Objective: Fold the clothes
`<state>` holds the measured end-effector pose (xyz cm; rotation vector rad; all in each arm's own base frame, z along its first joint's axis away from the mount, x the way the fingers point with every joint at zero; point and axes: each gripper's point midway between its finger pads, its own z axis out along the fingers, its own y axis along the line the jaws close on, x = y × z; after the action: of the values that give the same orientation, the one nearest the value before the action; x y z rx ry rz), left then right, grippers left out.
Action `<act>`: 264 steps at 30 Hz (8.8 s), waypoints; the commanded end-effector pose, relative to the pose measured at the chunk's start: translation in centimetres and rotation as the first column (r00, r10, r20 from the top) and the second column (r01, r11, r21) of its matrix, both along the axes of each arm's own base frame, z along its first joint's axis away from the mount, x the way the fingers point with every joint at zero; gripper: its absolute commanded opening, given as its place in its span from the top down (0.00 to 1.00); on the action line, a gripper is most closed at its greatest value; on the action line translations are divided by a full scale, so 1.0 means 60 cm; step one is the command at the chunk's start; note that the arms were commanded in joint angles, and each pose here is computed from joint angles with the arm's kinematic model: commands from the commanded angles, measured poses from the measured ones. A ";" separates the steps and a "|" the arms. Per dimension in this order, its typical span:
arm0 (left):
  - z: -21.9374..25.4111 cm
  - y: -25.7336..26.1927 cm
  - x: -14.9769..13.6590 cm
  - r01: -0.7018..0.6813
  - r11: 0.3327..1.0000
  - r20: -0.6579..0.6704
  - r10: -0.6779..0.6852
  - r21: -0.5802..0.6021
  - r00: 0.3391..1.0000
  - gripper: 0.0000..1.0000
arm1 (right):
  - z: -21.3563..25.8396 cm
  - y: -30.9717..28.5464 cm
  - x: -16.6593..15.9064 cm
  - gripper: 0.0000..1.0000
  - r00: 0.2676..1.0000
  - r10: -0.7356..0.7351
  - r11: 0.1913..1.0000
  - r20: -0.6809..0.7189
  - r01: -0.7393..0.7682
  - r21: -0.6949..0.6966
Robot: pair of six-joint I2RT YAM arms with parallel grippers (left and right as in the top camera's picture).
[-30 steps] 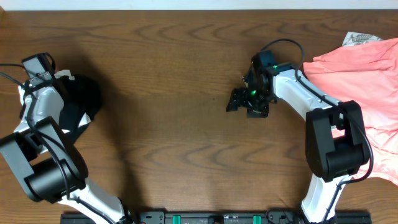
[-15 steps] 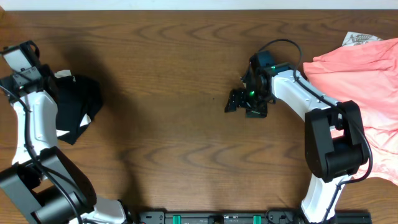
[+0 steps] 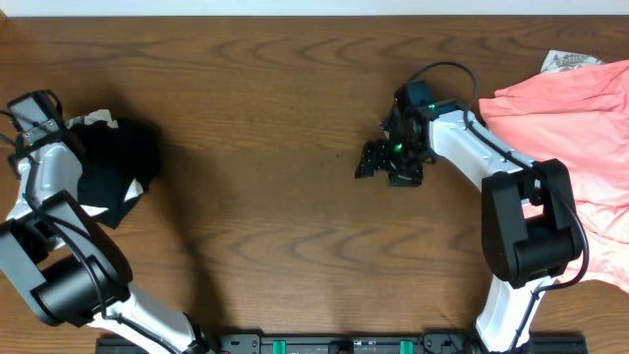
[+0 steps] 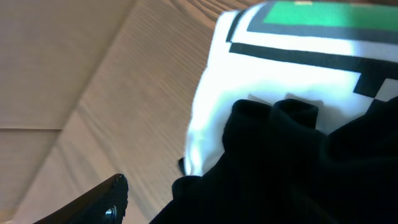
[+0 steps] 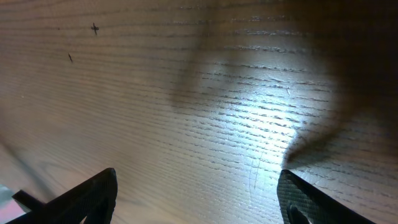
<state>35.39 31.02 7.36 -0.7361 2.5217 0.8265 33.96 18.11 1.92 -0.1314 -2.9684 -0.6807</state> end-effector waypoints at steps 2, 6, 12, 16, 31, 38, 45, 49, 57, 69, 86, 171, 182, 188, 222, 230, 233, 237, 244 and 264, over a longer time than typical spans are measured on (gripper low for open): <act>-0.044 -0.030 0.024 0.088 0.987 0.038 -0.084 -0.134 0.996 0.21 | 0.017 0.005 -0.001 0.19 0.999 0.021 1.000 0.029 -0.022 0.016; -0.032 -0.035 0.033 0.108 0.985 0.068 -0.099 -0.138 0.993 0.20 | 0.016 0.004 -0.003 0.20 1.000 0.022 1.000 0.022 -0.022 0.014; 0.068 -0.051 0.059 0.177 0.981 0.197 -0.159 -0.076 0.967 0.16 | 0.016 0.004 -0.004 0.20 1.000 0.022 1.000 0.020 -0.022 0.013; 0.163 -0.067 0.078 0.287 0.948 0.129 -0.305 0.141 0.944 0.09 | 0.016 0.005 -0.003 0.19 1.000 0.022 1.000 0.022 -0.022 0.014; 0.079 -0.124 0.124 0.434 0.871 -0.217 -0.390 0.230 0.895 0.02 | 0.017 0.006 0.002 0.17 0.999 0.022 1.000 0.037 -0.023 0.019; -0.025 -0.127 0.117 0.454 0.881 -0.310 -0.398 0.133 0.864 0.02 | 0.017 0.006 0.002 0.17 0.999 0.022 1.000 0.037 -0.023 0.019; -0.011 -0.131 0.130 0.454 0.876 -0.282 -0.399 0.163 0.872 0.02 | 0.019 0.010 0.001 0.17 0.999 0.023 0.999 0.033 -0.024 0.033; 0.045 -0.132 0.138 0.443 0.870 -0.224 -0.397 0.216 0.890 0.02 | 0.019 0.010 0.007 0.17 0.998 0.032 0.999 0.053 -0.034 0.037; 0.205 -0.158 0.126 0.299 0.921 0.131 -0.338 0.251 0.932 0.02 | 0.034 -0.016 0.084 0.11 0.959 0.062 0.997 0.277 -0.048 -0.058; 0.214 -0.348 0.098 0.536 0.800 0.467 -0.378 -0.270 0.800 0.02 | 0.181 -0.120 0.190 0.01 0.825 -0.074 0.994 0.560 0.105 -0.024; 0.287 -0.438 -0.018 0.638 0.677 0.526 -0.414 -0.368 0.742 0.02 | 0.360 -0.218 0.065 0.01 0.734 0.001 0.941 0.679 0.229 -0.249; 0.342 -0.512 -0.233 0.738 0.672 0.705 -0.496 -0.058 0.507 0.02 | 0.229 -0.280 -0.156 0.01 -0.006 0.164 0.911 0.986 0.384 -0.149; 0.342 -0.512 -0.233 0.738 0.672 0.705 -0.496 -0.058 0.507 0.02 | 0.229 -0.280 -0.156 0.01 -0.008 0.187 0.908 0.982 0.382 -0.170; 0.342 -0.512 -0.233 0.738 0.672 0.705 -0.496 -0.059 0.507 0.02 | 0.229 -0.280 -0.156 0.01 -0.008 0.187 0.908 0.982 0.382 -0.170; 0.273 -0.549 -0.251 0.805 0.592 0.671 -0.613 0.041 0.417 0.02 | 0.229 -0.280 -0.156 0.01 -0.008 0.187 0.908 0.982 0.382 -0.170; 0.233 -0.554 -0.217 0.779 0.580 0.753 -0.618 0.239 0.228 0.02 | 0.229 -0.280 -0.156 0.01 -0.008 0.187 0.908 0.982 0.382 -0.170; 0.221 -0.554 -0.210 0.762 0.579 0.762 -0.621 0.291 0.181 0.02 | 0.229 -0.280 -0.156 0.01 -0.008 0.187 0.908 0.982 0.382 -0.170; 0.212 -0.549 -0.199 0.728 0.588 0.771 -0.623 0.353 0.129 0.02 | 0.229 -0.280 -0.156 0.01 -0.008 0.187 0.908 0.982 0.382 -0.170; 0.198 -0.536 -0.181 0.662 0.616 0.780 -0.622 0.427 0.077 0.02 | 0.229 -0.280 -0.156 0.01 -0.008 0.187 0.908 0.982 0.382 -0.170; 0.110 -0.501 -0.183 0.644 0.744 0.816 -0.478 0.180 0.324 0.02 | 0.229 -0.280 -0.156 0.01 -0.008 0.187 0.908 0.982 0.382 -0.170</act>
<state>24.50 1.15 15.32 -0.1120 1.6665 -0.0462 24.59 1.59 15.75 0.3061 -4.6280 0.0250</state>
